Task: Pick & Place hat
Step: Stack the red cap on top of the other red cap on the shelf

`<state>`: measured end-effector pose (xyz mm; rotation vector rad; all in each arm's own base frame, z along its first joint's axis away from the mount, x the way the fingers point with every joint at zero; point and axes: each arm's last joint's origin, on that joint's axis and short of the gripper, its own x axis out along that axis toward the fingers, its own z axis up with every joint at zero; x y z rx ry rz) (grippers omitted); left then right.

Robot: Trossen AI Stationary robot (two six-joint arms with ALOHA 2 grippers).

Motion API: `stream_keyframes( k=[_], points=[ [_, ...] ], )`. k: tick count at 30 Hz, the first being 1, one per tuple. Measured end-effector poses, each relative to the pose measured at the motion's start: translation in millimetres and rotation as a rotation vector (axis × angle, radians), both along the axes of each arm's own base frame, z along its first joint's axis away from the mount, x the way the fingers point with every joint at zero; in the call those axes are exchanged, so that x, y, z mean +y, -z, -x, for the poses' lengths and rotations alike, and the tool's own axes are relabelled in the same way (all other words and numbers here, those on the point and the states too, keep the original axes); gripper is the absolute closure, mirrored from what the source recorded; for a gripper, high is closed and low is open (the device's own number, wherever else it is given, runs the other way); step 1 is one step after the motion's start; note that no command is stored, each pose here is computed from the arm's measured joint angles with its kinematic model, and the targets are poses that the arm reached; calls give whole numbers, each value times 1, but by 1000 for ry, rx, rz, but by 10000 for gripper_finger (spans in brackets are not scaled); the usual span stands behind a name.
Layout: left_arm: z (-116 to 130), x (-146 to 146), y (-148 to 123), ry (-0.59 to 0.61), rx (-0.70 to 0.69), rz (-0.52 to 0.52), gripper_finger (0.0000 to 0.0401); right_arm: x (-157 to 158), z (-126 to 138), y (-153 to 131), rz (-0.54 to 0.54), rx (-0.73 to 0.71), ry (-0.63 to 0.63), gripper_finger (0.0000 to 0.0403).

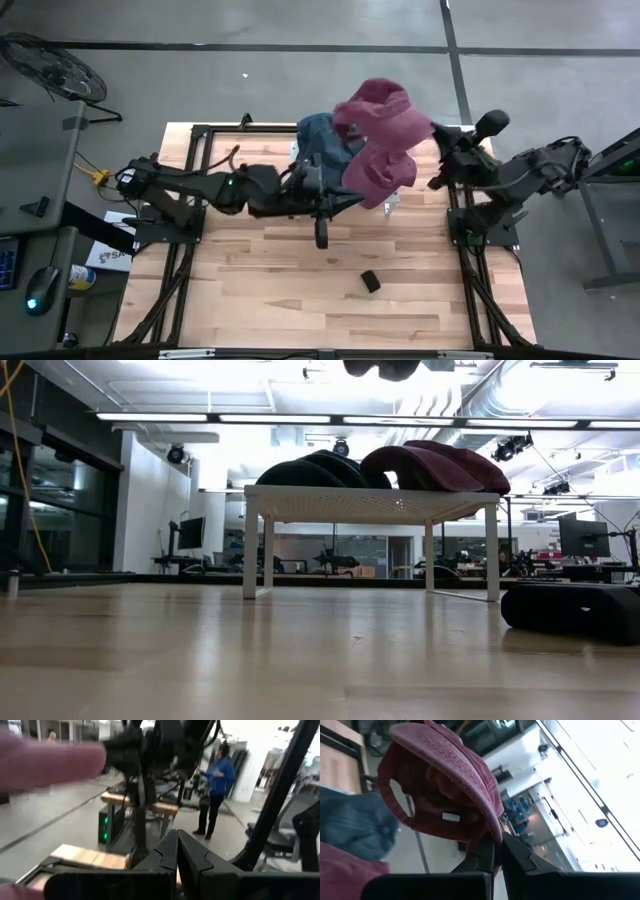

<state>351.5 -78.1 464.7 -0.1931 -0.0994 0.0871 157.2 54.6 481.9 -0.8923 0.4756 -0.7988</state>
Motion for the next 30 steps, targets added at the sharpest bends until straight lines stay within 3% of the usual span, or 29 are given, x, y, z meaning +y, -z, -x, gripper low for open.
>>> stream_keyframes(
  k=[6, 11, 16, 23, 30],
  points=[
    [-6, 23, 12, 13, 112, -1, 401, -20, 15, -8, -16, -65, 133, 397],
    [-10, 42, 48, 85, 216, 19, 401, -34, 15, -10, -20, -92, 254, 397],
    [2, 61, 75, 188, 185, 81, 401, -43, 6, -10, -16, -104, 355, 397],
    [63, 79, 94, 186, 172, 101, 401, -55, -6, -6, -47, -166, 432, 397],
    [128, 81, 112, 88, 112, 182, 401, -65, -26, 5, -128, -196, 366, 397]
  ],
)
